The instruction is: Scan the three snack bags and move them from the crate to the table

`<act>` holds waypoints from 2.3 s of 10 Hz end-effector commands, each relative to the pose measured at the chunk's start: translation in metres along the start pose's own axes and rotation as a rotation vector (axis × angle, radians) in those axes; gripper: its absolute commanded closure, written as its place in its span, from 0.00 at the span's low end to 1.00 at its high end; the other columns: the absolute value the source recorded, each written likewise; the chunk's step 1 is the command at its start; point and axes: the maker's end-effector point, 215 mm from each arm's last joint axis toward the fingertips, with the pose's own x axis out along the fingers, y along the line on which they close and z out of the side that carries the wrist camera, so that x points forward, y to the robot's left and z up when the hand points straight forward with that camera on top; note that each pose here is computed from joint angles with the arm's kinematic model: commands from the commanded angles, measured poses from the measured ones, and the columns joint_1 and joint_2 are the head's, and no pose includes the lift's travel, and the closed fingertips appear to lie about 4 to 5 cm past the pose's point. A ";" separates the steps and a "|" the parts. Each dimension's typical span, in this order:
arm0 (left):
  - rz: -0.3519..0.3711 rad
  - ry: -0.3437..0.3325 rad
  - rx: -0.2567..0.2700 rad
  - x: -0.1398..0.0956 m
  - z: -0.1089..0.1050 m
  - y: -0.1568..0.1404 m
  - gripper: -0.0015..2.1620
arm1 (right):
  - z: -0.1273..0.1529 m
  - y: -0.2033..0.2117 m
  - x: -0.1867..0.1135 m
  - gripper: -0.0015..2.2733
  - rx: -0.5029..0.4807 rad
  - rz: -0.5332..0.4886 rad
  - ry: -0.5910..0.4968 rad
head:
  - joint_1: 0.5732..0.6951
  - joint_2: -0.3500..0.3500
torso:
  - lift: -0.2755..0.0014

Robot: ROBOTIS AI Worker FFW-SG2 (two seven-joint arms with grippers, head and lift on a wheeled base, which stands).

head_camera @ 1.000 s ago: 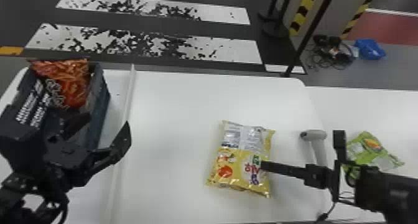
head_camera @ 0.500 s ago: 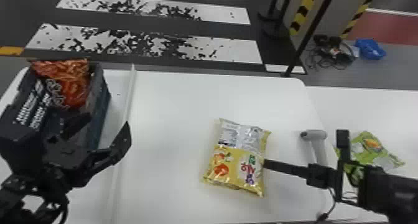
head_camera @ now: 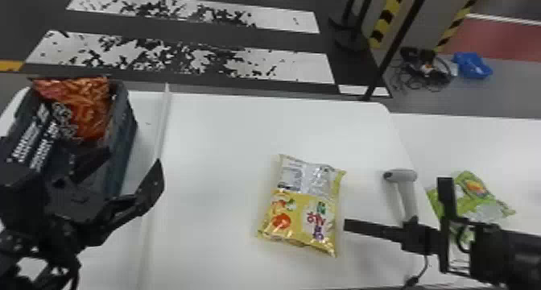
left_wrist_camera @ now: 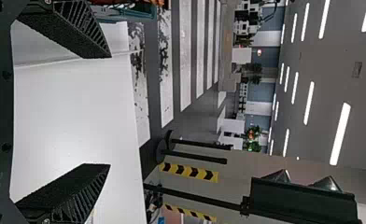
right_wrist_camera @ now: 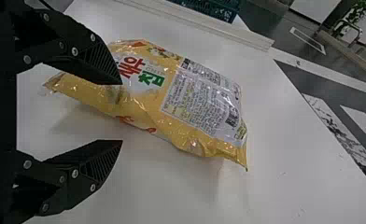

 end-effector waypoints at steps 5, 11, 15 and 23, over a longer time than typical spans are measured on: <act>-0.006 0.004 0.013 -0.008 0.003 -0.008 0.01 | -0.011 0.008 0.023 0.00 0.012 0.105 0.034 | 1.00 0.26 | 0.77; -0.005 0.014 0.010 -0.011 -0.003 -0.009 0.01 | -0.023 0.037 0.073 0.02 -0.038 0.180 0.084 | 1.00 0.37 | 0.77; -0.004 0.018 0.006 -0.012 -0.006 -0.009 0.01 | -0.017 0.031 0.077 0.99 -0.109 0.166 0.058 | 1.00 0.41 | 0.77; 0.027 0.002 0.002 -0.014 -0.007 0.010 0.01 | 0.055 0.051 0.006 0.99 -0.100 0.132 -0.235 | 1.00 0.39 | 0.77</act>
